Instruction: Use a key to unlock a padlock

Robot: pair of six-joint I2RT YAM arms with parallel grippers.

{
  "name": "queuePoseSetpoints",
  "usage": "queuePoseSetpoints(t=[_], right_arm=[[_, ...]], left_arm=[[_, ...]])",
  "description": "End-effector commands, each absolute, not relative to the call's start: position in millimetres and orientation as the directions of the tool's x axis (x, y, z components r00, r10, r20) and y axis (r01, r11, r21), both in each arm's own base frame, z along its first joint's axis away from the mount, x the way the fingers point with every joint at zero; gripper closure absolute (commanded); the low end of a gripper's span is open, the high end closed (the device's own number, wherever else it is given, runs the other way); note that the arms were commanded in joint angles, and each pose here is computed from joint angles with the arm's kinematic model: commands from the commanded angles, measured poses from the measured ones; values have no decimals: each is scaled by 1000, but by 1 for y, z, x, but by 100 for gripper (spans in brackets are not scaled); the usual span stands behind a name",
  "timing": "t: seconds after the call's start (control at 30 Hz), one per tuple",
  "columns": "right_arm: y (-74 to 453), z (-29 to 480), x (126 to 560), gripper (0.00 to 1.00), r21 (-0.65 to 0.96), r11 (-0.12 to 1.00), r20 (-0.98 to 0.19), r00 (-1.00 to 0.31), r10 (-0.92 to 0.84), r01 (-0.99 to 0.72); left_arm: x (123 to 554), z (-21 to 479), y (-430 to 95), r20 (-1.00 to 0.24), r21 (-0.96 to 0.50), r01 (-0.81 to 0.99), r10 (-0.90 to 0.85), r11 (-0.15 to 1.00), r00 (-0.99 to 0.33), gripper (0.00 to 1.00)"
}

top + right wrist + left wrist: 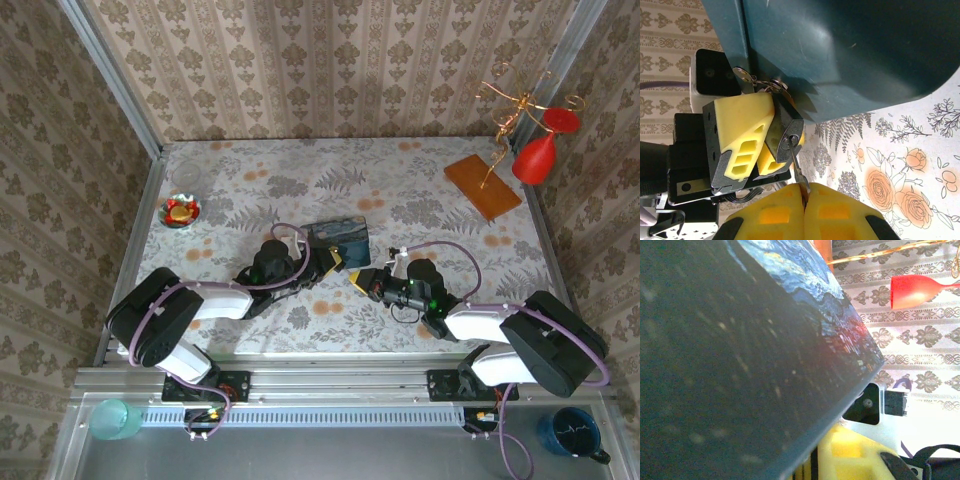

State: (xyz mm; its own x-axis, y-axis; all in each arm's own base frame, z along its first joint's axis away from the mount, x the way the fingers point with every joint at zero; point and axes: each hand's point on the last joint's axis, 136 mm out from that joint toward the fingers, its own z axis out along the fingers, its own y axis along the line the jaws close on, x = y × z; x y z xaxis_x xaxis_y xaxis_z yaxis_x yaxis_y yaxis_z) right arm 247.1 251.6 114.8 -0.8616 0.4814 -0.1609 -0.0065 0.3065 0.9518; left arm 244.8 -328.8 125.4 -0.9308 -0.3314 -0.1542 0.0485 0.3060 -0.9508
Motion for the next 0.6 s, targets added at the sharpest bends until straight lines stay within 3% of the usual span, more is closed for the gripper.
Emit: queuePoseSetpoints(t=[0.0, 0.57], right_arm=[[252, 127, 247, 100, 956, 289, -195, -857, 476, -57], [254, 127, 248, 100, 957, 285, -195, -861, 470, -60]], left_arm=[[246, 135, -332, -170, -959, 77, -338, 272, -925, 100], [246, 140, -336, -163, -965, 80, -335, 249, -928, 100]])
